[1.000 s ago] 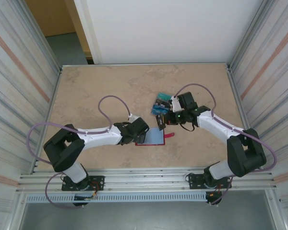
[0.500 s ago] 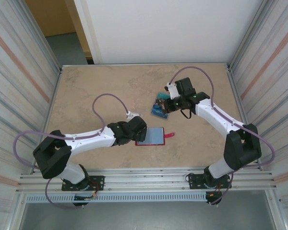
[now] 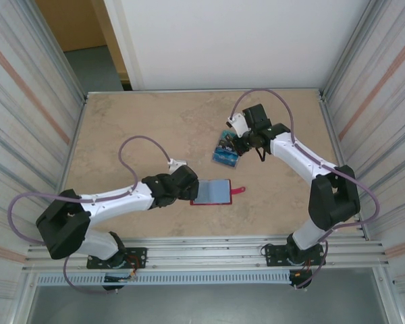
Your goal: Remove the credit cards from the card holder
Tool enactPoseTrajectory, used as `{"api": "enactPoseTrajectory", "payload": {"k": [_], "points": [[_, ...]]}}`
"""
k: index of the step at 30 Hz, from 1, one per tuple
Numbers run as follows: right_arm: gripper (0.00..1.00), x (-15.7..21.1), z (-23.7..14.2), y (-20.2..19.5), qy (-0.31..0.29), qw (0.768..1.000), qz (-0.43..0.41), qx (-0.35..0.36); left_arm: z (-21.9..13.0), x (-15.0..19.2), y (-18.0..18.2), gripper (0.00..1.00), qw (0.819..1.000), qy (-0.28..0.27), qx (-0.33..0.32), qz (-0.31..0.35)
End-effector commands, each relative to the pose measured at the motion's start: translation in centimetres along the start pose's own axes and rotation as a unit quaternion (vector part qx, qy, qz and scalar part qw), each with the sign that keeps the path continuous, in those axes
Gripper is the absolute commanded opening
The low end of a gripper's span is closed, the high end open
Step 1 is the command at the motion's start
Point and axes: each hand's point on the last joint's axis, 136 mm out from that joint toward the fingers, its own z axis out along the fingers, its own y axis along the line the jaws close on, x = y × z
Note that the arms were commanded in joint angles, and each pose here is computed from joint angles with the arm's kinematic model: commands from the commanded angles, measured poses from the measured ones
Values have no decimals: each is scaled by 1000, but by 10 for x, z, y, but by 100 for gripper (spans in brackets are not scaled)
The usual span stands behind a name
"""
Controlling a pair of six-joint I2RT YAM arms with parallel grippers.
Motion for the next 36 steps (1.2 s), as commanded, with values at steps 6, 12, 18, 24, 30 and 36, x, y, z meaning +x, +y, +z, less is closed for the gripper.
{"api": "enactPoseTrajectory", "payload": {"k": [6, 12, 18, 24, 30, 36], "points": [[4, -1, 20, -8, 33, 998, -62, 1, -5, -6, 7, 99, 999, -13, 6, -34], [3, -2, 27, -8, 40, 997, -72, -5, -5, -6, 7, 99, 999, -14, 8, -37], [4, -3, 26, -6, 42, 995, -91, -11, -4, -6, 8, 99, 999, -13, 9, -40], [4, -4, 29, -8, 46, 993, -111, -9, -3, -8, 6, 99, 999, -13, 17, -44], [4, -7, 31, -5, 48, 991, -122, -22, -3, -7, 8, 99, 999, -12, 19, -49], [6, -1, 37, -4, 59, 989, -130, -26, -2, -6, 9, 99, 998, -10, 19, -53]]}}
